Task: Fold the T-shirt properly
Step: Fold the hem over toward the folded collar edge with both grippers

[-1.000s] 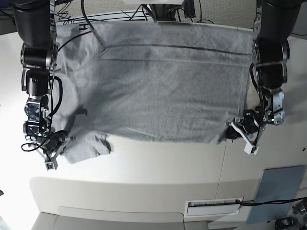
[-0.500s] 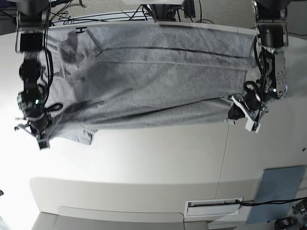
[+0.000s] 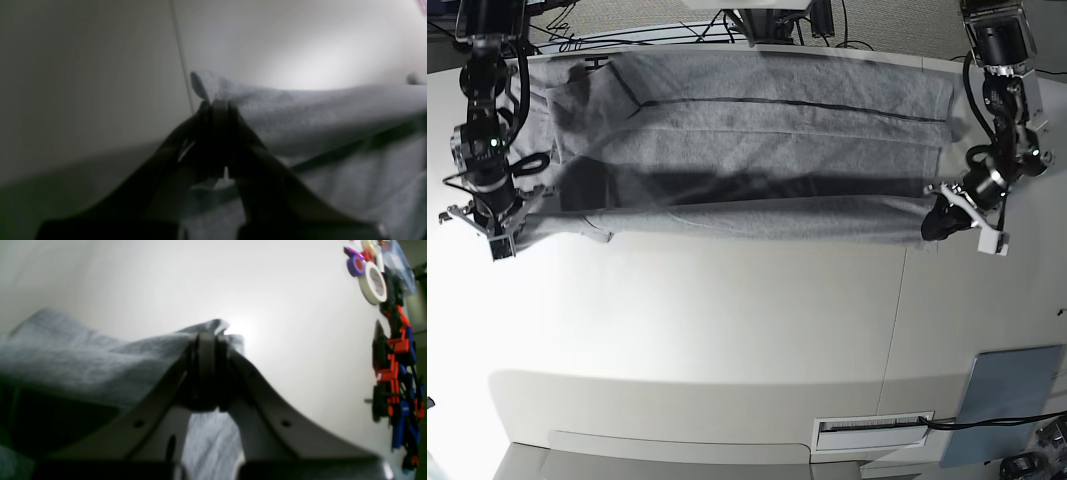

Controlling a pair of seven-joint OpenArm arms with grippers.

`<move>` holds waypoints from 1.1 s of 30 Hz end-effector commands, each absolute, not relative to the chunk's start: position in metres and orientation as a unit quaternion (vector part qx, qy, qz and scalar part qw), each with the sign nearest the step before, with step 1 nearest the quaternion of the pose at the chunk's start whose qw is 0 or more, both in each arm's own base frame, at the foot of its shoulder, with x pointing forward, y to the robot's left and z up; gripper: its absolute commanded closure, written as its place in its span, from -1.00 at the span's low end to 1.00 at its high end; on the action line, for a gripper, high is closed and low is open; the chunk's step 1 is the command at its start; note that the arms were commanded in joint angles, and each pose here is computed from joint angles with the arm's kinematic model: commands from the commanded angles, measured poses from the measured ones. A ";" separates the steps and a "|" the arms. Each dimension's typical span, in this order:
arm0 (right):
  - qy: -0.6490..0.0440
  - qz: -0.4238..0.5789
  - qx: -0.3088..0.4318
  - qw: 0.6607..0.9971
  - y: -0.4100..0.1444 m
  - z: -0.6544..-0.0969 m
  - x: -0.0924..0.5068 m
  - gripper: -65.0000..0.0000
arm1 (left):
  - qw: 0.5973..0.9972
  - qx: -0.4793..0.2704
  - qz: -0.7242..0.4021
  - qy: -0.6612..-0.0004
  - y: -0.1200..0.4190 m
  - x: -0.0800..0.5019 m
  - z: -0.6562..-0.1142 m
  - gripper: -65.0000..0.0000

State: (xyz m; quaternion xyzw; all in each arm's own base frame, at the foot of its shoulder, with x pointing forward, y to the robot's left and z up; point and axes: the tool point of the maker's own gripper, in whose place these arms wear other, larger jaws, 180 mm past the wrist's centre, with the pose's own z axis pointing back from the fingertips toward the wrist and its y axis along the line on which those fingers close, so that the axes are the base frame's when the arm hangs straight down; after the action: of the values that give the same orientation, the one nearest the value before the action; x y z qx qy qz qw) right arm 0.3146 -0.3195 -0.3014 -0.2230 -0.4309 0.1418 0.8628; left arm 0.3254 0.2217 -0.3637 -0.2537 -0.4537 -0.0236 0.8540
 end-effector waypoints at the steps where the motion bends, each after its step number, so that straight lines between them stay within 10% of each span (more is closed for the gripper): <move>1: -0.451 0.148 -0.238 0.847 -0.323 -0.282 0.318 0.99 | 0.839 -0.257 -0.026 -0.478 0.228 0.332 -0.345 1.00; 33: -0.347 0.153 -0.251 0.890 -0.320 -0.326 0.232 0.99 | 0.873 -0.267 0.019 -0.407 0.244 0.253 -0.393 1.00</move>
State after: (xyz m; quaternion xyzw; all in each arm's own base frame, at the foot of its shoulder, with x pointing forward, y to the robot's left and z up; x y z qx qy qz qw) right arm 0.2246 -0.3142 -0.3418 -0.2318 -0.3293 0.1500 0.9030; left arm 0.2454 0.2367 -0.4058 -0.2732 -0.3862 0.0274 0.8806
